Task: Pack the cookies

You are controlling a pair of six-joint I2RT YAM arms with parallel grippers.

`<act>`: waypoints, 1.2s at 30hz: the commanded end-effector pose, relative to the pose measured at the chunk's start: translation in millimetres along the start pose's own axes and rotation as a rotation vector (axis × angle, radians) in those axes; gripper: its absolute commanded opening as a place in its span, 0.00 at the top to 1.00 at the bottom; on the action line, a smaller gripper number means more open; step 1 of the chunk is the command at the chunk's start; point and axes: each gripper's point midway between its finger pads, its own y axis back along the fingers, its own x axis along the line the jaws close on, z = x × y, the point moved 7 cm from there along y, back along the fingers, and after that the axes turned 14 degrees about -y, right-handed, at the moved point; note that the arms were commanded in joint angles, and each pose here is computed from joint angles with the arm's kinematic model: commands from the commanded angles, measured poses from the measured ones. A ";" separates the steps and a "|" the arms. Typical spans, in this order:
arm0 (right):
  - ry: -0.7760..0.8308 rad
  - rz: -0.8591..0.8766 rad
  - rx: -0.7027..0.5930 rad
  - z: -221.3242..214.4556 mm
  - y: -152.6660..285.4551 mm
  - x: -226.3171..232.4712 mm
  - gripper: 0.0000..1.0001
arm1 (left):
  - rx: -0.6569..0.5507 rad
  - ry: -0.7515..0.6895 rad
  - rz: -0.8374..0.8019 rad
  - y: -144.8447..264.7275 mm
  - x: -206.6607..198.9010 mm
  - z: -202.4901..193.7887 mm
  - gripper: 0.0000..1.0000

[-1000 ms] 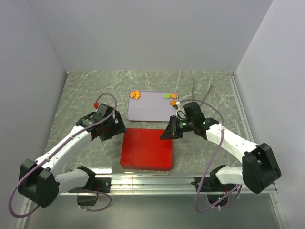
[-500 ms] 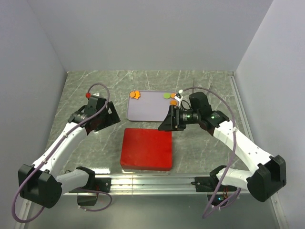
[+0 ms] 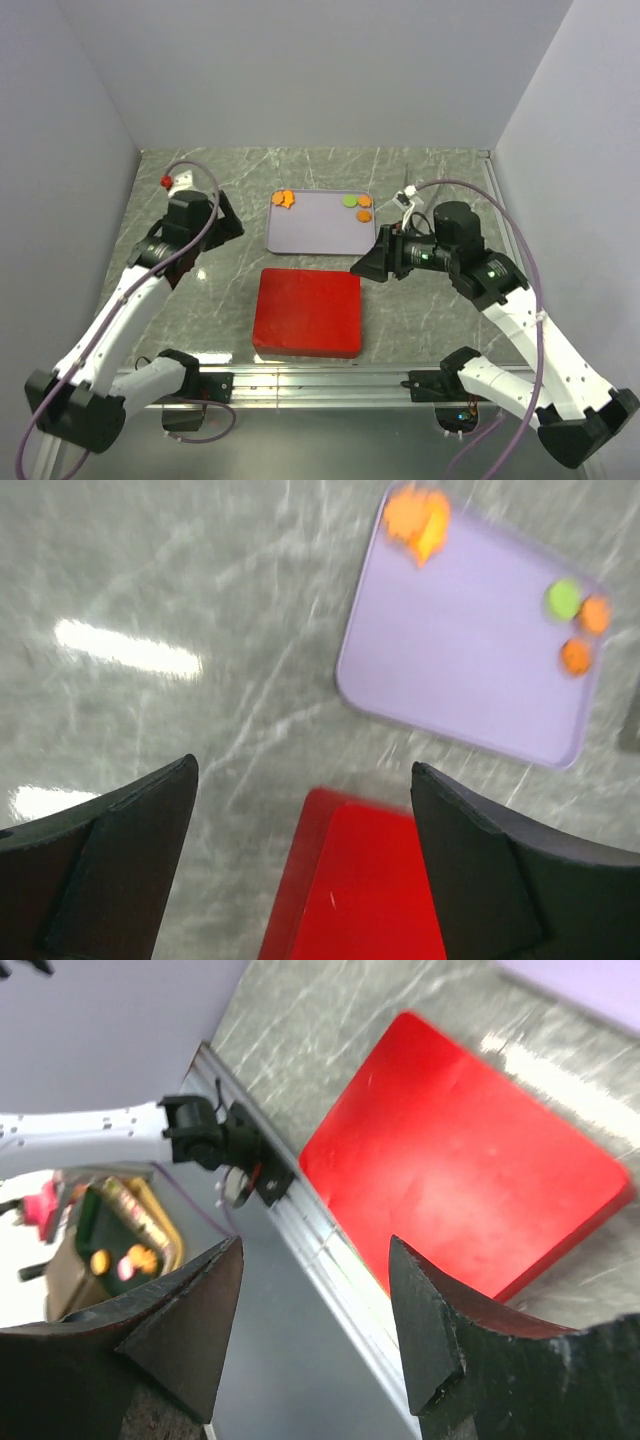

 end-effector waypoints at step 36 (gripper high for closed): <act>0.092 -0.449 -0.603 70.0 -15.2 -63.3 0.01 | -0.587 -0.059 0.309 -103.2 93.4 -20.3 0.01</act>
